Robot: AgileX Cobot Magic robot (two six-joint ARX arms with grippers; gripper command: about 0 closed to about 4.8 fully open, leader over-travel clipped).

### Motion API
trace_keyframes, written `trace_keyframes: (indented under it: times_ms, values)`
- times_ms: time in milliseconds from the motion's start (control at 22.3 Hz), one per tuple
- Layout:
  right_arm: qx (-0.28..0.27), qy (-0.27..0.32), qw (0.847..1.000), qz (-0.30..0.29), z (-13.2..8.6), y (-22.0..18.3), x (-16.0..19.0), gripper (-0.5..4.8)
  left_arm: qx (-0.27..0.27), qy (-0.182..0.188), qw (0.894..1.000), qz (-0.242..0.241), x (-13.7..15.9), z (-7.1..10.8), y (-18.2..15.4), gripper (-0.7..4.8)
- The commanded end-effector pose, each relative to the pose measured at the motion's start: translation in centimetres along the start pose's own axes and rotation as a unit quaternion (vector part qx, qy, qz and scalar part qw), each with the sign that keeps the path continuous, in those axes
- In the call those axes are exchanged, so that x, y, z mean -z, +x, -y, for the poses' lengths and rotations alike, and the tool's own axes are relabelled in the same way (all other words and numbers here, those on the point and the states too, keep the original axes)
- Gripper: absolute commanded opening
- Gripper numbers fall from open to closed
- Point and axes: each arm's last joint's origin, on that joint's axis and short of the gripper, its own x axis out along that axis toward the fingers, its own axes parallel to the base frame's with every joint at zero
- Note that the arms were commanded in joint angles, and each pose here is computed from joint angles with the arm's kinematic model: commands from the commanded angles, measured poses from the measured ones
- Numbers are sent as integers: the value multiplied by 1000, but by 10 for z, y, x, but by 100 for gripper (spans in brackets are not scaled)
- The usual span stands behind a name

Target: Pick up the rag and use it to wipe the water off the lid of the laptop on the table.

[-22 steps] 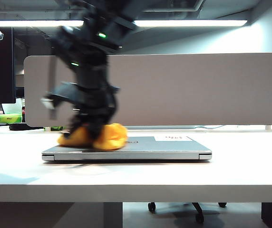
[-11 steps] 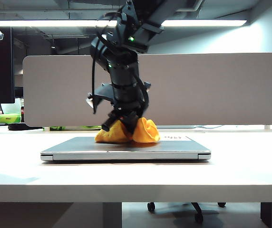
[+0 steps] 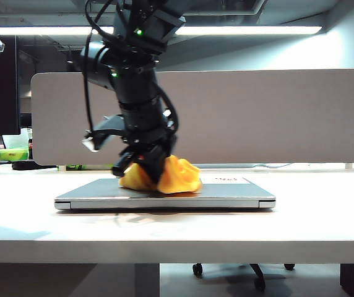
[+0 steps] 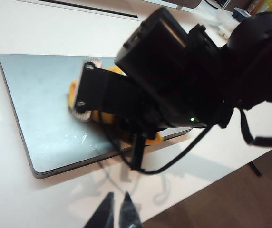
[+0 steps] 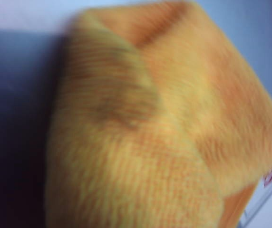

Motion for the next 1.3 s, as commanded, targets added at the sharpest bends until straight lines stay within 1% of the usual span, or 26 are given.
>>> trace_keyframes:
  times_ms: [45,225,314,449,629,719,764,943,1213,1303]
  values:
    - [-8,8,995,-96,15,-4,27,-8,3,6,1000,6,-2,1,-1,22]
    - [-3,23,990,-142,33,-9,44,-8,3,6,1000,6,-2,1,-1,22]
    - [9,30,987,-161,45,-13,53,-8,3,6,1000,6,-2,1,-1,22]
    - [25,47,983,-176,66,-18,67,-8,3,6,1000,6,-2,1,-1,22]
    - [30,82,979,-184,95,-21,85,-8,3,6,1000,6,-2,1,-1,22]
    - [29,97,975,-200,110,-20,98,-8,3,6,1000,6,-2,1,-1,22]
    - [30,102,973,-203,114,-19,101,-8,3,6,1000,6,-2,1,-1,22]
    - [27,113,972,-202,119,-14,104,-8,3,6,1000,6,-2,1,-1,22]
    - [-13,151,977,-148,116,-11,94,-8,3,6,1000,6,-2,1,-1,22]
    - [-21,153,978,-144,111,-8,90,-8,3,6,1000,6,-2,1,-1,22]
